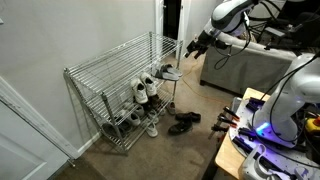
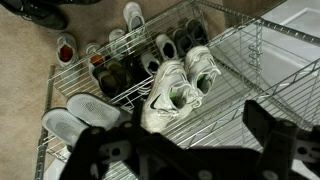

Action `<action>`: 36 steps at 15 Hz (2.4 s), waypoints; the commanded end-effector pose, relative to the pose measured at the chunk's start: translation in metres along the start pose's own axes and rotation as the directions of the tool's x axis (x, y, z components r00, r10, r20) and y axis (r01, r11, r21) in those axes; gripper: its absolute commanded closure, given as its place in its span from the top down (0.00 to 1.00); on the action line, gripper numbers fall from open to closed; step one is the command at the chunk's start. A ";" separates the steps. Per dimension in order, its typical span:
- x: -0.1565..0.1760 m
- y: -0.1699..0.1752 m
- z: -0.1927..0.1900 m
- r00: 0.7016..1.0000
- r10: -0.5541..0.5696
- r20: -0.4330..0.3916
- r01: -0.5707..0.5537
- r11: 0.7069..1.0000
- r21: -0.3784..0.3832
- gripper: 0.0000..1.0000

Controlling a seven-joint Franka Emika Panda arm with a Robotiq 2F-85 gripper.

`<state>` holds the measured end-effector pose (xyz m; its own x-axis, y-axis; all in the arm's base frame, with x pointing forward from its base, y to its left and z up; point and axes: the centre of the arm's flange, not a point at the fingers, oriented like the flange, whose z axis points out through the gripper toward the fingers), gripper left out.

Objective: Pick up the white pair of nike sneakers from the second shelf from the top of the shoe rack and put them on the top shelf of the shoe rack

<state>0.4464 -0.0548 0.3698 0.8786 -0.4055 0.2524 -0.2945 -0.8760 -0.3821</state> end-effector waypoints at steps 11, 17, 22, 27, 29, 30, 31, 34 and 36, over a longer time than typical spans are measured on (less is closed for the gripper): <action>-0.022 -0.019 0.159 0.997 0.035 -0.066 -0.036 0.999 -0.014 1.00; -0.012 -0.022 0.220 0.985 -0.113 -0.134 0.104 0.992 -0.073 1.00; -0.010 -0.026 0.254 0.980 -0.183 -0.078 0.170 0.973 -0.155 1.00; -0.041 -0.008 0.286 0.962 -0.252 0.104 0.267 0.947 -0.178 1.00; -0.053 -0.007 0.296 0.948 -0.282 0.148 0.304 0.938 -0.165 1.00; -0.059 -0.008 0.298 0.940 -0.298 0.167 0.322 0.935 -0.147 1.00; -0.064 -0.011 0.301 0.931 -0.329 0.158 0.350 0.927 -0.131 1.00; -0.065 -0.026 0.300 0.895 -0.444 0.046 0.447 0.891 -0.077 1.00; -0.058 -0.041 0.296 0.878 -0.479 -0.006 0.478 0.876 -0.056 1.00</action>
<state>0.5258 0.0827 0.1018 0.9482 0.0148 0.3174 0.0639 -0.9874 -0.1450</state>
